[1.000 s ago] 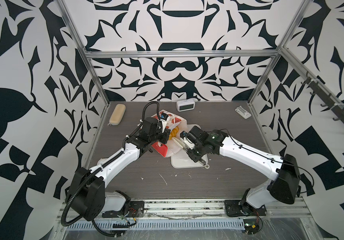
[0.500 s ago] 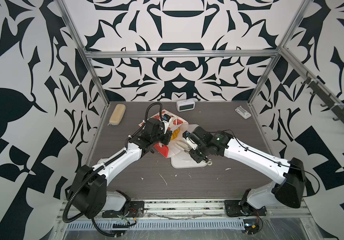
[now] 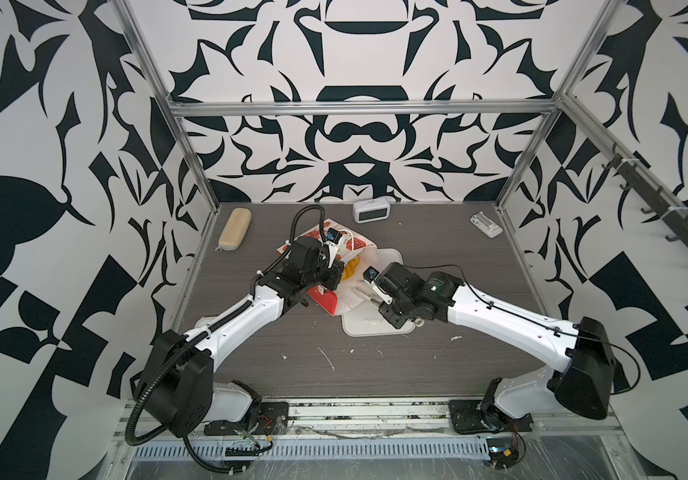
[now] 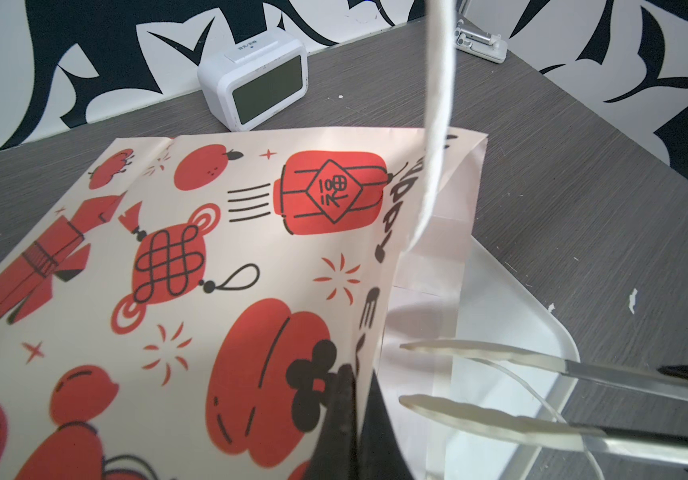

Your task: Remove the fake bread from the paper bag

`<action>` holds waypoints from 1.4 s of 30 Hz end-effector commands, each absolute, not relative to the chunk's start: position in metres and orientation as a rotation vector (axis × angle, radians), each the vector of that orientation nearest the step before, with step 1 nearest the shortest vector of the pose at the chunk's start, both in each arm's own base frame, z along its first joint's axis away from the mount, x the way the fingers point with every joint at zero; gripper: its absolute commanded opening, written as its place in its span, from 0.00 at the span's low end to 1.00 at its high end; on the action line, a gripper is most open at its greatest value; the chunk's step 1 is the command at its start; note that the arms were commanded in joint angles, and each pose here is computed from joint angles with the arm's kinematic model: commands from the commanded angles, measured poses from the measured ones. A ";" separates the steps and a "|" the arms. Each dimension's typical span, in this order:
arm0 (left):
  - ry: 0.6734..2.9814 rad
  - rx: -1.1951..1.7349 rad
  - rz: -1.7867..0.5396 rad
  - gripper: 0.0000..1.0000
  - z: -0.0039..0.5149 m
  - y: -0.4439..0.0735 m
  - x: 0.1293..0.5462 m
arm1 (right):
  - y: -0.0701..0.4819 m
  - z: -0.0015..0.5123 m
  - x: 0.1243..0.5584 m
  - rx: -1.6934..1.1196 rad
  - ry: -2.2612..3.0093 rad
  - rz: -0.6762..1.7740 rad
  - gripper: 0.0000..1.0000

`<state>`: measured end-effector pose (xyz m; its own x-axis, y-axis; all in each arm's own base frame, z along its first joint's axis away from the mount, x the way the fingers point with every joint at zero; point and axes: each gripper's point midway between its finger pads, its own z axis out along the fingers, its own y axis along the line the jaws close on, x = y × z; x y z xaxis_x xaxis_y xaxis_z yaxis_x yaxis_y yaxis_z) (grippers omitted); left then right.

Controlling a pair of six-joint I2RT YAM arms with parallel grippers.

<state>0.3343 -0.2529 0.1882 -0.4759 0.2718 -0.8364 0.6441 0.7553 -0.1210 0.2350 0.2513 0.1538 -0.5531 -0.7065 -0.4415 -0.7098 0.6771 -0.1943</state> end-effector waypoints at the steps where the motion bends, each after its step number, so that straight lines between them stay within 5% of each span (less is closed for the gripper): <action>1: 2.024 0.697 -0.571 0.00 0.209 -0.259 0.334 | 0.259 0.181 0.255 -1.119 2.154 -0.151 0.39; 17: 2.027 0.705 -0.595 0.00 0.223 -0.262 0.332 | 0.271 0.180 0.277 -1.248 1.817 -0.564 0.49; 42: 2.053 0.732 -0.603 0.00 0.216 -0.266 0.333 | 0.282 0.163 0.278 -1.424 1.711 -0.707 0.49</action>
